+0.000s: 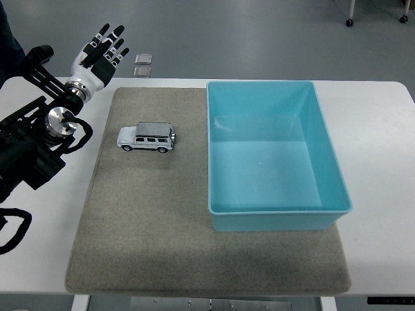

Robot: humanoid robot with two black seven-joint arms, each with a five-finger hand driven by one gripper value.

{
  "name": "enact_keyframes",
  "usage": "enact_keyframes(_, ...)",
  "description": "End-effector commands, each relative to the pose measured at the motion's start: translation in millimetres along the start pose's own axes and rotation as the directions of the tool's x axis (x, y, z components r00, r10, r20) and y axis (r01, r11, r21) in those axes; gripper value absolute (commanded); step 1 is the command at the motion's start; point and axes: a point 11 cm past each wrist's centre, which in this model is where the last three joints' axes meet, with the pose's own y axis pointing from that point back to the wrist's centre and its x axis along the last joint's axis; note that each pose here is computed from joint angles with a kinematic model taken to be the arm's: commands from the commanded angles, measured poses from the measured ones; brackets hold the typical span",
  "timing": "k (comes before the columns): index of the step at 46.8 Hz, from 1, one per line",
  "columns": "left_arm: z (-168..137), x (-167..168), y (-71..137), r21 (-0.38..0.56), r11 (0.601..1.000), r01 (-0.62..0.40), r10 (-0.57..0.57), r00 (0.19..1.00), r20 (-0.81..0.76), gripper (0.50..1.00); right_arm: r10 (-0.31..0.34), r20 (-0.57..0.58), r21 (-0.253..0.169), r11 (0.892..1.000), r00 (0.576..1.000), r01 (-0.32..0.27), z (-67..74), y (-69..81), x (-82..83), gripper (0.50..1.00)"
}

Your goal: Left hand put the white car in the blue box

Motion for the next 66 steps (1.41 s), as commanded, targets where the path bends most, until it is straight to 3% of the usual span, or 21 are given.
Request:
enact_keyframes(1,0.4,0.5,0.1,-0.001,1.0,-0.001,0.001,1.0,0.001,0.996,0.0,0.0,0.0,1.0,1.0,0.0,-0.3,0.0,0.0,0.936)
enact_keyframes(41,18.9,4.2,3.5,-0.027,0.998,0.059,-0.059,0.998,0.005,0.996,0.0,0.0,0.0,1.0,1.0,0.0,-0.3,0.0,0.0,0.936)
enact_keyframes(66,24.1,8.7,3.1,-0.053,0.998,0.026,-0.027,0.999,-0.027,0.996,0.0,0.0,0.0,1.0,1.0,0.0,-0.3,0.0,0.0,0.936)
